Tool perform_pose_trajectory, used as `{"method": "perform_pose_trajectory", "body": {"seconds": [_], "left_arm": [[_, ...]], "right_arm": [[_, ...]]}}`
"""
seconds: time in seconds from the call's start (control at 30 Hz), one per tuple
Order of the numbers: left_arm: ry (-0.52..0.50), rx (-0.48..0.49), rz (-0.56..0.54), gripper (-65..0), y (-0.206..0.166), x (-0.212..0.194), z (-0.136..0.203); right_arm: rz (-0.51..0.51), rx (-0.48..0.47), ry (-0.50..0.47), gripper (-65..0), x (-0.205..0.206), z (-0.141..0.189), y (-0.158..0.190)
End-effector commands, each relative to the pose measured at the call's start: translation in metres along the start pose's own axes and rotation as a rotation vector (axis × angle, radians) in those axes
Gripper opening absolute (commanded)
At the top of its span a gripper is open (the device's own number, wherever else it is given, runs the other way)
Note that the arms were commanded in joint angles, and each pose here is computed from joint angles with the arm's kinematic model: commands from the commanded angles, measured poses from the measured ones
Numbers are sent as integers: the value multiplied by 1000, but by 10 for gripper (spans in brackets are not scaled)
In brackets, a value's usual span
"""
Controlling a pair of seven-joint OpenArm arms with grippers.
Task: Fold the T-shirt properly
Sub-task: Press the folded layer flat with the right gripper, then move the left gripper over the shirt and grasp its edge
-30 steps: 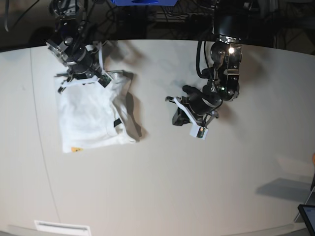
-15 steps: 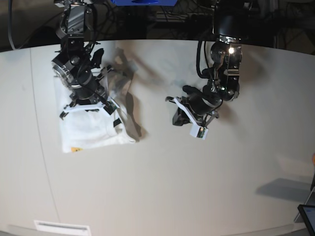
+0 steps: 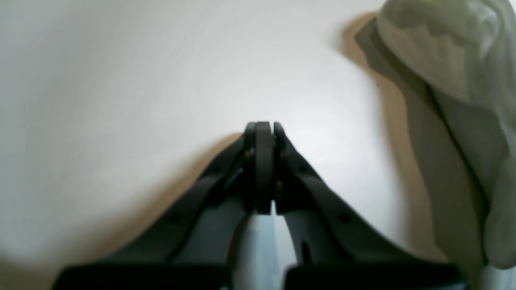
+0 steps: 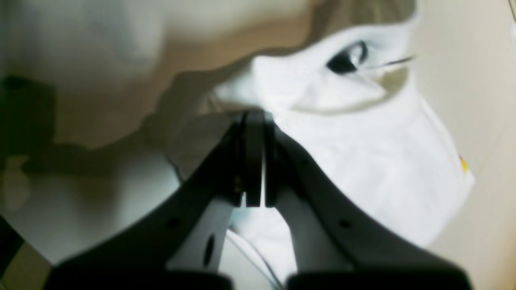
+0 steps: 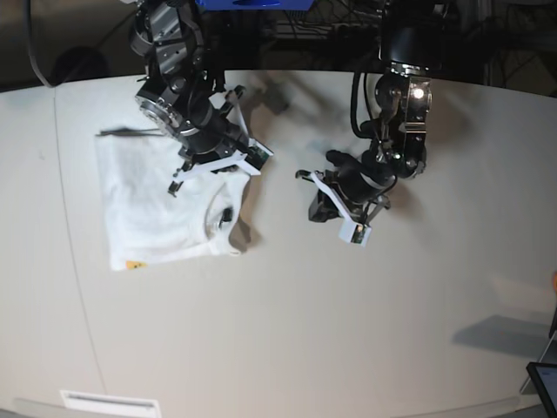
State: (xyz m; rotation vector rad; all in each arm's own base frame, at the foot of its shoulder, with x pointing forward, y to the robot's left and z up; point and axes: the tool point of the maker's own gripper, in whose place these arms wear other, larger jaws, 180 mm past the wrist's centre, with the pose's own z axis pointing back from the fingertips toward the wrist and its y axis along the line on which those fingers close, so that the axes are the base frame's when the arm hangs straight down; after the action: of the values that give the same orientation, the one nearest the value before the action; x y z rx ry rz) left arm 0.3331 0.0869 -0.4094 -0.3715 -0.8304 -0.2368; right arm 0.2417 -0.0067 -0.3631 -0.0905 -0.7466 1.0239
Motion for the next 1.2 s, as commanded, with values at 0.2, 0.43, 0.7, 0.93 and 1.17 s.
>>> {"method": "perform_pose_trajectory", "body": {"seconds": [0.2,0.43,0.7,0.93,1.17], "left_arm": [[-80,64,-14,-650,20,25,25],[-162,88,-77,-650,19,50,54],[-268,-6,-187,-650,-27,77,79],[-412,-232,-246,-650,-121,108,77],[-494,-465,-273,-650,-193,113,52]], "right_arm": [[-70,61,-36,-650,0,-8,10],[-80,122,-28,-650,-11,-18,29],[55,-93,14,-650,-1,10,-18],[38,-169,42,-650,-13,11,-47],[-139,-205,25,-649,-44,17,-73]]}}
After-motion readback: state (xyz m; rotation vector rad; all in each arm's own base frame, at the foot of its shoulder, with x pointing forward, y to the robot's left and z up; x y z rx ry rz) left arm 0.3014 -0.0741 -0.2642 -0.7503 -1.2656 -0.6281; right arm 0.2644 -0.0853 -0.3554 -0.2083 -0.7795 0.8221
